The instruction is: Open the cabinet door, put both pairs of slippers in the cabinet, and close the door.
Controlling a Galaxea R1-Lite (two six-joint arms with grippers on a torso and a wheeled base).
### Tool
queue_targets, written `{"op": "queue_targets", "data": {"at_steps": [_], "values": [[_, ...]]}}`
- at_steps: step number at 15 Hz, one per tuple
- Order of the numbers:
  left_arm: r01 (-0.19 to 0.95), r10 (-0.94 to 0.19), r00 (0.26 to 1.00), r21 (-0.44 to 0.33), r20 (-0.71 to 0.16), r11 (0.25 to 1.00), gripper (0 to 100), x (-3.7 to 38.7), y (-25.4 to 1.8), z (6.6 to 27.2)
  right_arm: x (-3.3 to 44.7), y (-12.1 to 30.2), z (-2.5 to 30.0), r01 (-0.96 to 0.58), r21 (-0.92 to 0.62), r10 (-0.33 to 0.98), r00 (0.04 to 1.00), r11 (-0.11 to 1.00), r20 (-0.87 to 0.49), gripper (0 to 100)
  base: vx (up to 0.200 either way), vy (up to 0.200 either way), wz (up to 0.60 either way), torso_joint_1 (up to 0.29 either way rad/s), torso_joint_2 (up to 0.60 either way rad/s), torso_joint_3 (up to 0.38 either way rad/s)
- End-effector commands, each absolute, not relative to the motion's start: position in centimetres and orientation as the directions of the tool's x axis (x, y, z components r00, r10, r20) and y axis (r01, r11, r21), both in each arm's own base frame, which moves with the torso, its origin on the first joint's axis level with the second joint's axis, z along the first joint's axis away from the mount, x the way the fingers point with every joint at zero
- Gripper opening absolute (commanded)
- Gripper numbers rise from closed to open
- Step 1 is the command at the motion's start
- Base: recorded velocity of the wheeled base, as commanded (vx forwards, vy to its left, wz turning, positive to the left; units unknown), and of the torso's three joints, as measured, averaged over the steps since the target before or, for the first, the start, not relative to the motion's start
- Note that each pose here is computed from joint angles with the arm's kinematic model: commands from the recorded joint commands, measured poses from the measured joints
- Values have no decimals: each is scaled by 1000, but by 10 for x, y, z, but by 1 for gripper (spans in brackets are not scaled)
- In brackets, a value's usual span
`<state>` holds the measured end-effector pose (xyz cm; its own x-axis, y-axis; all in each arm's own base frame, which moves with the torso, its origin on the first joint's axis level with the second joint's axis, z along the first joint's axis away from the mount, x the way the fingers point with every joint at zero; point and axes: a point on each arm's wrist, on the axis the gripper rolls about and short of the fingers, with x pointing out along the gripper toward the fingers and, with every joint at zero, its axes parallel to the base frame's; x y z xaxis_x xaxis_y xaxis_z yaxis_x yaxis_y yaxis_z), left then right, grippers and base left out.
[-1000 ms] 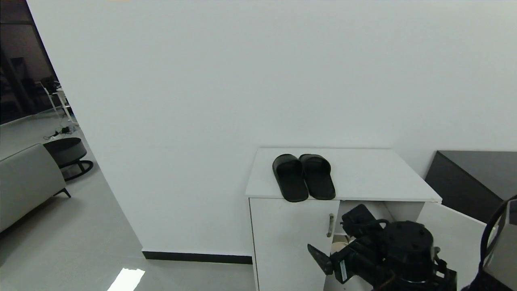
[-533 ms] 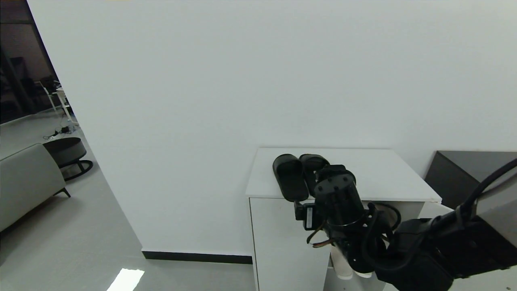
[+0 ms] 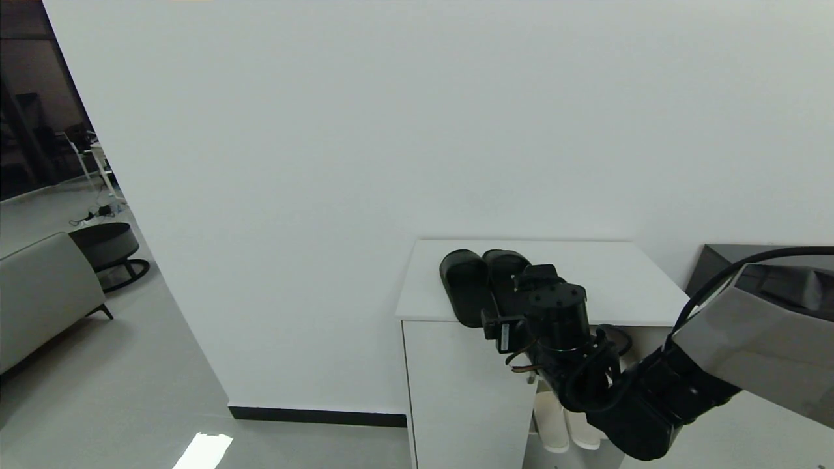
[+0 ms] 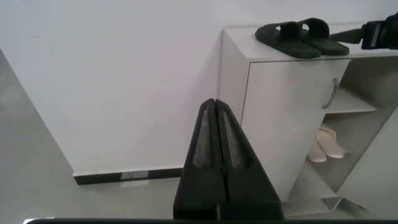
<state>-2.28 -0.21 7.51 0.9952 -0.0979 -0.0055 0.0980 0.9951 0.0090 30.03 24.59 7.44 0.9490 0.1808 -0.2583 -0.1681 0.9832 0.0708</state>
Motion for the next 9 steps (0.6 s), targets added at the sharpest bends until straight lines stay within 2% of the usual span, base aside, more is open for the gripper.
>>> {"op": "queue_targets", "data": {"at_steps": [1, 5, 9], "values": [[98, -98, 995, 8, -8, 995, 0, -23, -2, 75, 312, 246, 59, -151, 56, 160, 947, 987, -277, 100, 200, 0, 0, -22, -17, 12], [97, -96, 995, 8, -8, 995, 0, -23, -2, 75, 327, 260, 53, -164, 31, 166, 953, 986, -254, 100, 200, 0, 0, 11, 4, 0], [95, -95, 995, 9, -6, 995, 0, -23, -2, 75, 347, 266, 47, -157, 22, 157, 953, 987, -259, 100, 0, 0, 0, 0, 0, 0]]}}
